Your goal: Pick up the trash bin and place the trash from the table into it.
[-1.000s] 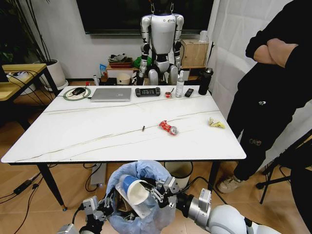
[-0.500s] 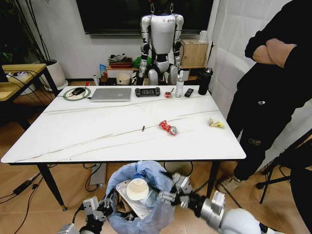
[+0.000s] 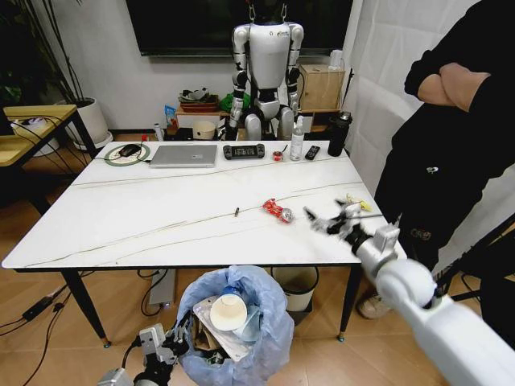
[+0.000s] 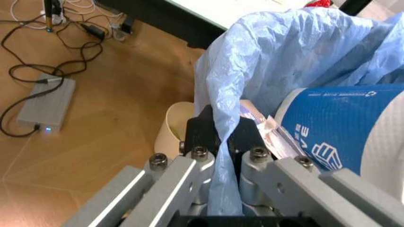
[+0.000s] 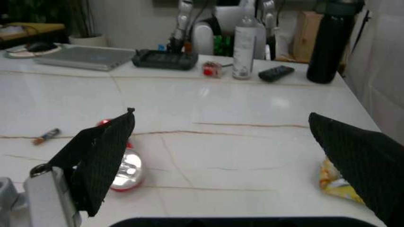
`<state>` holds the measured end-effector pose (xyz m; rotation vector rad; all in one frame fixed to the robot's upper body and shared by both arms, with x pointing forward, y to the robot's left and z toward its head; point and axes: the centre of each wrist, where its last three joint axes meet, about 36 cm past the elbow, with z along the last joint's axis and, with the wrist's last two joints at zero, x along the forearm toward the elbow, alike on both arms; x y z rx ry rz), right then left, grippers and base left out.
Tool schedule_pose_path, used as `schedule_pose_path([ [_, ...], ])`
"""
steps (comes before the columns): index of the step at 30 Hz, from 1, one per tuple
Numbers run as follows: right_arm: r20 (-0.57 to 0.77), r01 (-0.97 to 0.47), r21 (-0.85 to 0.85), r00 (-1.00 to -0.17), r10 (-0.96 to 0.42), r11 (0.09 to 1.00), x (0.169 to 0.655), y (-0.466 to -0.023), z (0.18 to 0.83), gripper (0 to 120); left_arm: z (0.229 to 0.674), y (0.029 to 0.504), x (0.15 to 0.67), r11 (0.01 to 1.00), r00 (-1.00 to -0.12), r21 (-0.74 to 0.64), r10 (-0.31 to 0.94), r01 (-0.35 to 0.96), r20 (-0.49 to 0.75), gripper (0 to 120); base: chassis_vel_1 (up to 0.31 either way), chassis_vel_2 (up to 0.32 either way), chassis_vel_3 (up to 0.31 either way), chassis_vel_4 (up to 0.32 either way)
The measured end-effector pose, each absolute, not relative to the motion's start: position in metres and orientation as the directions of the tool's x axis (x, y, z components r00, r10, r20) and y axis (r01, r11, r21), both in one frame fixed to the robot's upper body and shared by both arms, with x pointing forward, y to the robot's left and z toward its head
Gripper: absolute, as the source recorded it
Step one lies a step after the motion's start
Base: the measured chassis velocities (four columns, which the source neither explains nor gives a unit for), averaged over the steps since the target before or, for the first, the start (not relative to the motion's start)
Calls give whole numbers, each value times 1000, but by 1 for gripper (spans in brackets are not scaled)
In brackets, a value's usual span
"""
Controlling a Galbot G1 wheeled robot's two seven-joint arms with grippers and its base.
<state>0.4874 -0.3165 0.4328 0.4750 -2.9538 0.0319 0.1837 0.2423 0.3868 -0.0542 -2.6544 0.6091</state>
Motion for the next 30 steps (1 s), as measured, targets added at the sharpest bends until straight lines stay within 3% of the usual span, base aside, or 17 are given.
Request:
schedule_pose_path([
  [14,207,-230,-100,-956,-206,968,571,-396,389,100,395,242,179,910,-919,-410,111,-59,378,0,0,0,0,0],
  [30,295,-207,-154,-943,-155,966,570,-429,356,100,391,241,180,910,-918,-411,114,-57,380,0,0,0,0,0],
])
